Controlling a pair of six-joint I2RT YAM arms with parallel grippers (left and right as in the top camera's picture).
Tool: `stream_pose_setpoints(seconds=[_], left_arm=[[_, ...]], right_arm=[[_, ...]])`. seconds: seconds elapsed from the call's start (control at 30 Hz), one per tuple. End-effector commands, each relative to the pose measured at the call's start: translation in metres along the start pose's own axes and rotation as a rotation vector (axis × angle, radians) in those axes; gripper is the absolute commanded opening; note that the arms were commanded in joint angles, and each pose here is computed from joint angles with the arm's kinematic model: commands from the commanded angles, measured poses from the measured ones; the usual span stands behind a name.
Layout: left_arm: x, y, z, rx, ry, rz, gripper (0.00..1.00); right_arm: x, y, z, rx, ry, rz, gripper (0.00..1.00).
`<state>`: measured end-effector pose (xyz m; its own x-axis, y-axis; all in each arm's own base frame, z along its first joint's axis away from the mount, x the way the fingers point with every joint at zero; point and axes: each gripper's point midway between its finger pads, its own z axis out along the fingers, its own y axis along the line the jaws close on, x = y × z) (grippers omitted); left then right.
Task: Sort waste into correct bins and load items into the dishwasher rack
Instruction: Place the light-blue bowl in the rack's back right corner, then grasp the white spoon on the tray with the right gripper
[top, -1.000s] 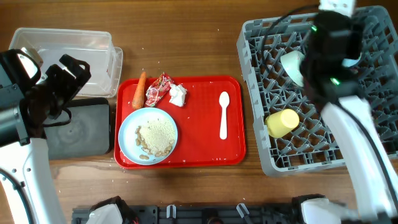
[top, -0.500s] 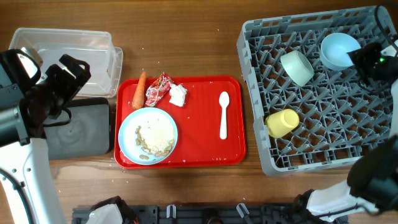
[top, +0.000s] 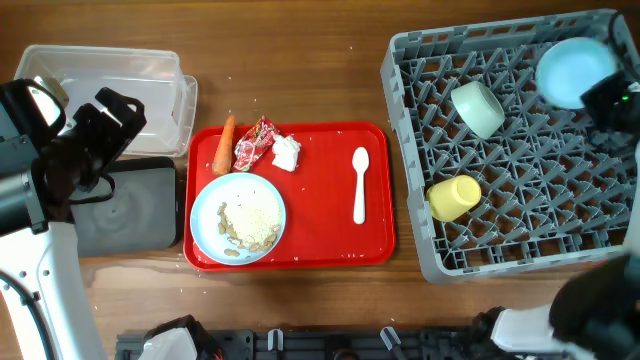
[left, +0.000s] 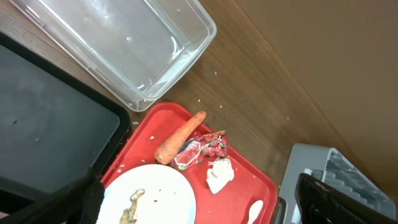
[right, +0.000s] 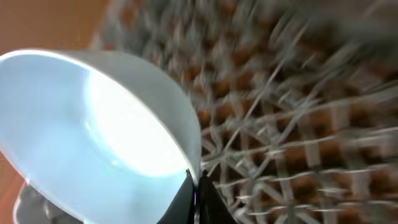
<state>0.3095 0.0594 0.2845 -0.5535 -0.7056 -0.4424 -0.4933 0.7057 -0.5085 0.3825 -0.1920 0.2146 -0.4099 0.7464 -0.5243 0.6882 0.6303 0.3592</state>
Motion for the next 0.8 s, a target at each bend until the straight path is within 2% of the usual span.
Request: stream_pose_setpoints(seconds=[0.0,0.03,0.1,0.17,0.2,0.3,0.37,0.43,0.57,0.77], left_arm=[[-0.003,0.001,-0.002,-0.003,-0.012,-0.003,1.0],[-0.003,0.001,-0.002,-0.003,-0.013,-0.003,1.0],[-0.003,0.001,-0.002,-0.003,-0.013,-0.003,1.0],[-0.003,0.001,-0.002,-0.003,-0.013,-0.003,1.0],[-0.003,0.001,-0.002,-0.003,-0.013,-0.003,1.0],[-0.003,0.0,-0.002,-0.002,-0.013,-0.003,1.0],[-0.003,0.001,-0.002,-0.003,-0.013,-0.003,1.0],[-0.003,0.0,-0.002,-0.002,-0.013,-0.003,1.0],[-0.003,0.0,-0.002,-0.002,-0.013,-0.003,1.0],[-0.003,0.0,-0.002,-0.002,-0.013,-0.003,1.0]], right_arm=[[-0.037,-0.007,-0.07,0.118,-0.254,-0.103,0.04],[-0.033,-0.01,-0.076,0.149,-0.249,-0.146,0.04],[-0.033,-0.058,-0.091,0.434,-0.3,-0.062,0.04],[-0.041,-0.068,-0.105,0.569,-0.379,-0.074,0.04],[-0.045,-0.06,-0.108,0.588,-0.407,-0.127,0.04],[-0.046,0.008,-0.094,0.54,-0.419,-0.538,0.04],[-0.052,0.035,-0.093,0.711,-0.508,-0.678,0.04],[-0.052,0.048,-0.067,0.788,-0.491,-0.797,0.04],[-0.035,0.025,-0.013,1.041,-0.402,-0.838,0.04],[-0.009,0.022,0.025,1.051,-0.332,-0.911,0.04]])
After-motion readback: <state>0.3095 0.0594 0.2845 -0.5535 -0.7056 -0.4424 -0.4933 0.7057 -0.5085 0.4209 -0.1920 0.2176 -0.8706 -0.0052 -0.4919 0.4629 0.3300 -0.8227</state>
